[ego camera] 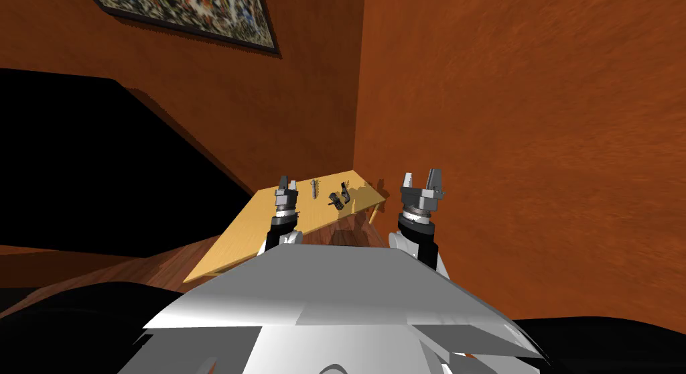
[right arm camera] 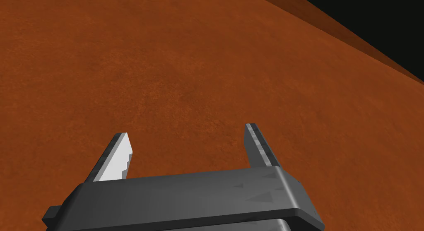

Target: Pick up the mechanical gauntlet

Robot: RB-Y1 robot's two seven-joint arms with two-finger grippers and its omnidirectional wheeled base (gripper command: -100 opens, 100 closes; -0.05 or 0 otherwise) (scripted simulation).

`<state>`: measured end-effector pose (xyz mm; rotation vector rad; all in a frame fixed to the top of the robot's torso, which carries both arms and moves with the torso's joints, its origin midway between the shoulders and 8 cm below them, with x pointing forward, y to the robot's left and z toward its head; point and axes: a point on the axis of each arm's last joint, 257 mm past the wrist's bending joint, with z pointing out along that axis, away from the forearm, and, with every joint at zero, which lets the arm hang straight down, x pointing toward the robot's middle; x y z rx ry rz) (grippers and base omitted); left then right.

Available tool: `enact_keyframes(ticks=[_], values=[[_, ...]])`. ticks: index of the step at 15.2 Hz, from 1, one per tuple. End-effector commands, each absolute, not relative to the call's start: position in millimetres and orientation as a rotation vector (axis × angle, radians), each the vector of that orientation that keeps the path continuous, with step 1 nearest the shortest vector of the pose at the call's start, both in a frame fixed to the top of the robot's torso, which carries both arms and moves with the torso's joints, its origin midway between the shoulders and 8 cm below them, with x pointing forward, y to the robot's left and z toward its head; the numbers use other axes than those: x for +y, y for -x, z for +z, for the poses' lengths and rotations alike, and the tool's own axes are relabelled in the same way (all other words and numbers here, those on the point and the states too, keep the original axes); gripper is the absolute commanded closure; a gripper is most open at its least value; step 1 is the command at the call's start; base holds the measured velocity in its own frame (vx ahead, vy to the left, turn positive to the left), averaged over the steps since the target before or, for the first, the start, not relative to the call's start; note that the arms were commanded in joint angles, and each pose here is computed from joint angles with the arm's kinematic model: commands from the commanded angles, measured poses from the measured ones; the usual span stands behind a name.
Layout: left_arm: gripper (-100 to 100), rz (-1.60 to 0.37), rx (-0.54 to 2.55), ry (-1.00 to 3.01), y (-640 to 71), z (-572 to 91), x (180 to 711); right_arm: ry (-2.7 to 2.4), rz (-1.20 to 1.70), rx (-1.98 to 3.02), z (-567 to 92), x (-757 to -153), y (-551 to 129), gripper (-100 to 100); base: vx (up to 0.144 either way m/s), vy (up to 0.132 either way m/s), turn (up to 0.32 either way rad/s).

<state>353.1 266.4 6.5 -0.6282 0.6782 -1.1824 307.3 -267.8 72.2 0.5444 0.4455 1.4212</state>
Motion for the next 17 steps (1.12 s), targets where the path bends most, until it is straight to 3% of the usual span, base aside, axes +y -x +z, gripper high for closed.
enact_keyframes(ticks=[1,17], values=[[-100,-1.182,0.708,0.616,-355.8,2.4,264.8,-0.544,1.421,0.445,72.2,-267.8,-307.3,0,0.000,0.000,-0.025],[-100,-1.074,1.034,0.760,-418.9,-111.1,304.7,-0.544,1.421,0.445,72.2,-267.8,-307.3,0,-0.005,0.010,-0.122]])
